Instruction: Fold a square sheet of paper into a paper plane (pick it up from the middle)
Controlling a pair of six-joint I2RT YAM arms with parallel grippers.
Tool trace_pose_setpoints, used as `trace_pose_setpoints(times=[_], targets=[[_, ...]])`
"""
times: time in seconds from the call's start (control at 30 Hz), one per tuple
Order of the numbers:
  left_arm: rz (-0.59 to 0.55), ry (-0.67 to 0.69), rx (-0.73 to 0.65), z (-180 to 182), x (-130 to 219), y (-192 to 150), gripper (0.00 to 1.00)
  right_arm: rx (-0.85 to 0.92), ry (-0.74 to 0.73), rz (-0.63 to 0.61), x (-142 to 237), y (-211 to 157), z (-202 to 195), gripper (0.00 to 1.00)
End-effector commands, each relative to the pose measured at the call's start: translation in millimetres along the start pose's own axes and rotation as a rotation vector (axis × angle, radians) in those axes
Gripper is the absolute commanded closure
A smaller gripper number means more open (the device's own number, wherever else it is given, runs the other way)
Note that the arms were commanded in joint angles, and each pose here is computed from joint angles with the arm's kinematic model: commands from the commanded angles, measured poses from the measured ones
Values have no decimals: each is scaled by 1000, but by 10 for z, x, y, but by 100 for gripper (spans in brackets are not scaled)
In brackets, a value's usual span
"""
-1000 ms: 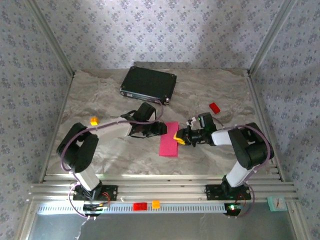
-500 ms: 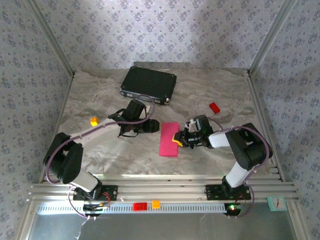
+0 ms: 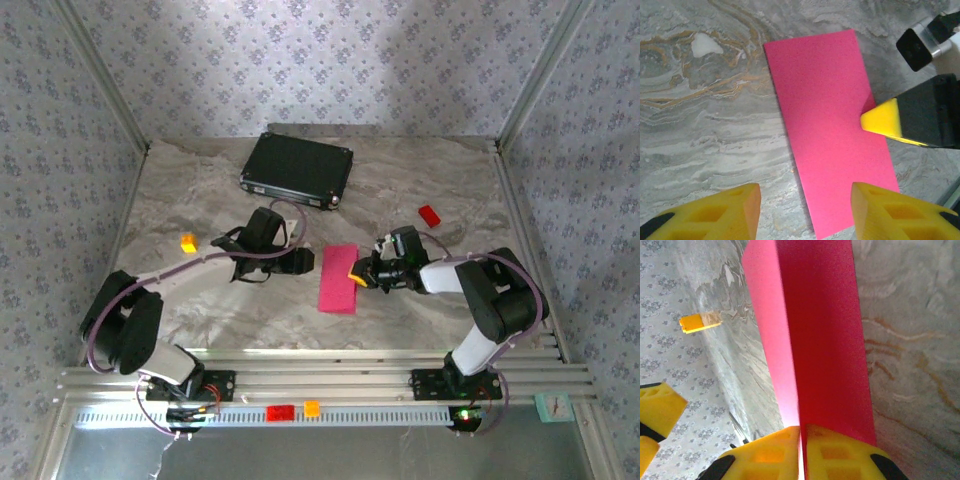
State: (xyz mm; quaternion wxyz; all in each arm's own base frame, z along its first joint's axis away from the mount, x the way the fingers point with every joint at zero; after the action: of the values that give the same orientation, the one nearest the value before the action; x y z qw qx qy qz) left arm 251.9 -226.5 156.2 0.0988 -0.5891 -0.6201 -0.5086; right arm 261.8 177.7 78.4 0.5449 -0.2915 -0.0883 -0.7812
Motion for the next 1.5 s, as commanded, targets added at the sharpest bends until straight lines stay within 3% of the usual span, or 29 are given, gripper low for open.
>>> trace_pose_setpoints(times=[0.0,0.53,0.67,0.77,1.0,1.47], targets=[[-21,-49,-33,-22,100,96,49,6,-14,-24,5,65,25,93],[-48,-16,-41,57,109,141,48,45,-36,-14,-86,228,94,95],[-43,-39,-79,17,105,126,48,26,-20,11,-97,223,115,88],[-41,-43,-152,-73,104,100,48,19,8,11,-68,197,142,83],[10,-14,-331,-285,24,-82,47,17,15,19,-54,142,156,87],[100,190,-863,-1002,-398,-576,38,-3,10,18,-91,131,163,87]])
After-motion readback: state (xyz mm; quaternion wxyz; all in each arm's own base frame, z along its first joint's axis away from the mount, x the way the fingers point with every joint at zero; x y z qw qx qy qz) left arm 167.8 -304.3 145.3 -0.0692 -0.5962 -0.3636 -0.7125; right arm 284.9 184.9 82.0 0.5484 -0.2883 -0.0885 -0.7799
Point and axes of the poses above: each hand's point on the last joint's axis, 136 mm out from that joint toward the fingers, its own x axis back along the fingers, its own z axis along the line the jaws close on, y = z × x, the point moved 7 cm from there along x, back along the fingers, and after that the axes turned 9 degrees about -x, right-handed, at the moved point
